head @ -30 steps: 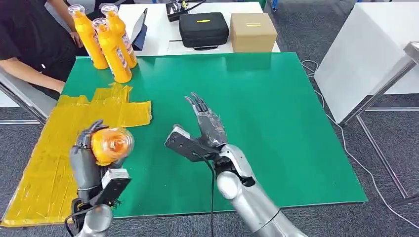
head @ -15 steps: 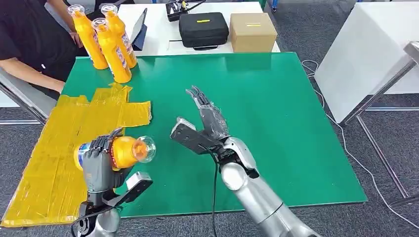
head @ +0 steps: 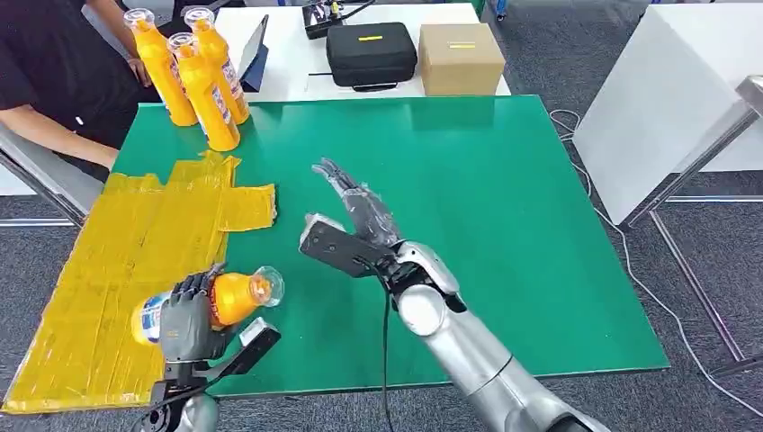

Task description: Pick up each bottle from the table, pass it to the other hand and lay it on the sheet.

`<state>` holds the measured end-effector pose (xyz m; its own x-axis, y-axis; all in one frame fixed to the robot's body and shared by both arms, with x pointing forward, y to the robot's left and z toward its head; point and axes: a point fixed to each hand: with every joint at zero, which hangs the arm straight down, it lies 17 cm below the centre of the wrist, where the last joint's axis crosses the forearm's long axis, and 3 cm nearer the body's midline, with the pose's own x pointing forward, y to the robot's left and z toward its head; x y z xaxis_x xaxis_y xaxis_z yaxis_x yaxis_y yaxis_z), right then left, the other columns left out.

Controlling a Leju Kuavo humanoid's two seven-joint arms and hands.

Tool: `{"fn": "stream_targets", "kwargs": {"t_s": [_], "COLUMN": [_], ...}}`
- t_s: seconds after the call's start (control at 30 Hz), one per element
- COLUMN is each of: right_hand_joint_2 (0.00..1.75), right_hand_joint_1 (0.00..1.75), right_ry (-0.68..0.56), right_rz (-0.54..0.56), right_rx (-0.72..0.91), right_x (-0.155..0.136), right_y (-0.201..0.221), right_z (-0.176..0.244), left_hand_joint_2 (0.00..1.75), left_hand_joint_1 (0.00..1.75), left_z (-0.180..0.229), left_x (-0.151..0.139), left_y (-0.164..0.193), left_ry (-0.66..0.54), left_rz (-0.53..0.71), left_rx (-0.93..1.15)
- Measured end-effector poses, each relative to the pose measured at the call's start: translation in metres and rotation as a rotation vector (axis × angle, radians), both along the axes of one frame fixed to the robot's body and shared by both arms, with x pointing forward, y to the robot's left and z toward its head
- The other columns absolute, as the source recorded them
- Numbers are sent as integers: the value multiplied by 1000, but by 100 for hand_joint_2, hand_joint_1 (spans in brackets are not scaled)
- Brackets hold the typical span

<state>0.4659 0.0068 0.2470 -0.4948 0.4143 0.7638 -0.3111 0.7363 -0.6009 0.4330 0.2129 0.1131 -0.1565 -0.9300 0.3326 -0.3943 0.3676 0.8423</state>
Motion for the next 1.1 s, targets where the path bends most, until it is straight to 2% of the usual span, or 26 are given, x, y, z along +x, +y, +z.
{"fn": "stream_targets", "kwargs": {"t_s": [0.2, 0.23, 0.27, 0.7, 1.1], "right_hand_joint_2": [0, 0, 0, 0, 0], "right_hand_joint_1": [0, 0, 0, 0, 0], "right_ry": [1, -1, -5, -31, -34], "right_rz": [85, 93, 101, 171, 184], "right_rx": [9, 10, 12, 14, 15], "right_x": [-10, -11, -13, -21, -23], "right_y": [17, 19, 21, 33, 39], "right_z": [6, 7, 8, 19, 21], "left_hand_joint_2": [175, 175, 0, 0, 0], "left_hand_joint_1": [175, 30, 0, 0, 0], "left_z": [-39, -44, -49, -84, -86], "left_x": [4, 4, 3, -5, -6], "left_y": [24, 28, 32, 53, 51], "left_ry": [104, 116, 126, 214, 209], "left_rz": [37, 39, 38, 58, 19], "left_rx": [134, 146, 155, 209, 191]}}
